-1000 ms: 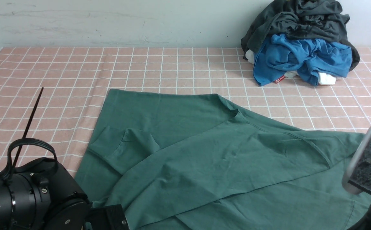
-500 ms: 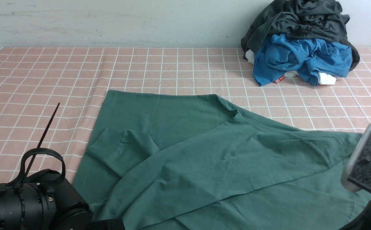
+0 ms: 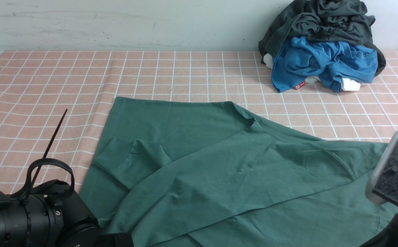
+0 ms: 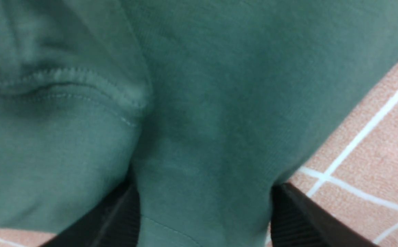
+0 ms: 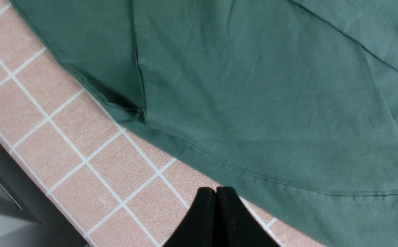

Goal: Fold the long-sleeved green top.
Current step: Use both arms simultaneously to clamp the lower edge of the clothing fabric

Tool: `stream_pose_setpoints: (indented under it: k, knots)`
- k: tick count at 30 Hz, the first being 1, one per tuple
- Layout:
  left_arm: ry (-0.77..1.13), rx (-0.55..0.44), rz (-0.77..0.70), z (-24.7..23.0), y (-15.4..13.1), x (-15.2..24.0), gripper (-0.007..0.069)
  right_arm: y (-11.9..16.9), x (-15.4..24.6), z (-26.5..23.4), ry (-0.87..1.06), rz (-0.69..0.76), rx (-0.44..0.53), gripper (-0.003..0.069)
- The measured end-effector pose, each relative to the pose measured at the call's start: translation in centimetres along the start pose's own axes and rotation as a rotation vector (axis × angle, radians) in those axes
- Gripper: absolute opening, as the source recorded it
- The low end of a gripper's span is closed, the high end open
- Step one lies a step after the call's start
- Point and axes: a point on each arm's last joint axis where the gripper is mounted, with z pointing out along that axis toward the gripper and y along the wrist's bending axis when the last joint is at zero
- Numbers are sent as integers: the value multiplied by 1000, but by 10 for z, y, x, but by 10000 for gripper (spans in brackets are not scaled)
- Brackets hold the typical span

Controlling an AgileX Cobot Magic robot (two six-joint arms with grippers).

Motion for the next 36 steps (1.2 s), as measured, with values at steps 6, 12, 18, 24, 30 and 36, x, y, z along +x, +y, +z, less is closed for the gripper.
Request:
stream_pose_setpoints:
  k: [6,12,18,24,30,36]
  knots:
    - [9,21,-84,-1,-1,-1,267,0,0,0,0,0,0,-15]
    - [9,-1,-128,-8,6,-7,16,0,0,0,1,-8,4,-15]
    - [51,7,-148,-16,8,-6,6,-4,1,0,9,-72,48,8]
    - [27,-6,-191,-28,6,1,6,-5,1,0,15,-189,54,191]
    - [-1,-11,-198,-31,6,1,6,-7,-6,22,70,-316,42,452]
    - [-12,-6,-202,-31,5,0,6,-10,-2,78,197,-465,14,510]
